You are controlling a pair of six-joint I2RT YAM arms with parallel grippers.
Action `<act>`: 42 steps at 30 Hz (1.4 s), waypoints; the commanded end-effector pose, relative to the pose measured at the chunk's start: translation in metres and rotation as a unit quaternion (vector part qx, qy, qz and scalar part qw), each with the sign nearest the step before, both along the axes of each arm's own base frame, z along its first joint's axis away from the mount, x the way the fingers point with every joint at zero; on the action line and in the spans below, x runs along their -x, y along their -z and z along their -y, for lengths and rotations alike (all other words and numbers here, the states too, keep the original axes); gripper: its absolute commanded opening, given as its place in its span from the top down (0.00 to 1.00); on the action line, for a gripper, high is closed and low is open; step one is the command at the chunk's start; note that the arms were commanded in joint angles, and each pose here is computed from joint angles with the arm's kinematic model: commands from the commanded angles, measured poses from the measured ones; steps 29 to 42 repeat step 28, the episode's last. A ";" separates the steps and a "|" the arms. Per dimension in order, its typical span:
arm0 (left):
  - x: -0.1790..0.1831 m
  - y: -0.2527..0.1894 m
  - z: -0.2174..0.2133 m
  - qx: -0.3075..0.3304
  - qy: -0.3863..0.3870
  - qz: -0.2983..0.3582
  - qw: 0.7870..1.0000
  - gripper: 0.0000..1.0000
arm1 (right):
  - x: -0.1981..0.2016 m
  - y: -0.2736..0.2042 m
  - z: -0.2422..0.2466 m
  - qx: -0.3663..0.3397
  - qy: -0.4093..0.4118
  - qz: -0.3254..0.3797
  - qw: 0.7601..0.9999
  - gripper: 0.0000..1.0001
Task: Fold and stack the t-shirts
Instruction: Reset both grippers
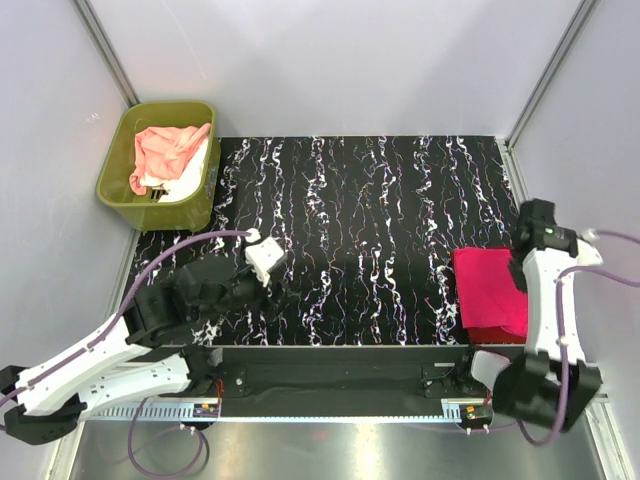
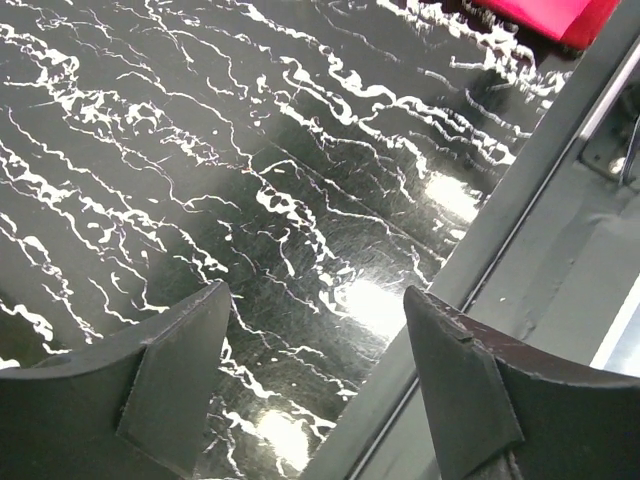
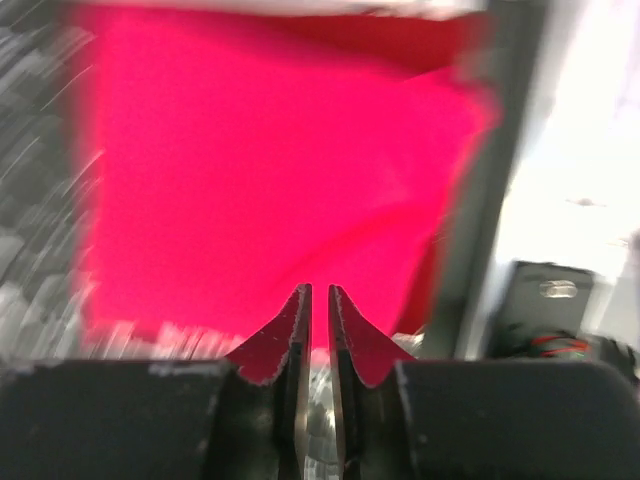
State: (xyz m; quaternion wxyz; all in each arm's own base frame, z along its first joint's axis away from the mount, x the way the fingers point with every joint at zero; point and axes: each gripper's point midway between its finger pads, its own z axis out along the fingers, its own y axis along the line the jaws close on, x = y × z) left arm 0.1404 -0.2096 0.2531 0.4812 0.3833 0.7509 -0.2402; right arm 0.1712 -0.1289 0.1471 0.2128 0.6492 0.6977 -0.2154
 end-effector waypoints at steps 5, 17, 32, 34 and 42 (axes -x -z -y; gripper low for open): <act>0.008 -0.001 -0.006 0.083 -0.049 -0.060 0.994 0.18 | -0.070 -0.047 -0.183 -0.124 -0.355 0.147 0.915 0.78; 0.039 0.043 -0.002 0.309 -0.115 -0.257 0.908 0.01 | -0.047 -0.036 -0.345 -0.234 -0.513 0.315 0.763 0.20; 0.069 0.022 -0.009 0.439 -0.005 -0.239 0.866 0.01 | 0.002 -0.018 -0.362 -0.344 -0.570 0.450 0.596 0.00; 0.069 0.022 -0.009 0.439 -0.005 -0.239 0.866 0.01 | 0.002 -0.018 -0.362 -0.344 -0.570 0.450 0.596 0.00; 0.069 0.022 -0.009 0.439 -0.005 -0.239 0.866 0.01 | 0.002 -0.018 -0.362 -0.344 -0.570 0.450 0.596 0.00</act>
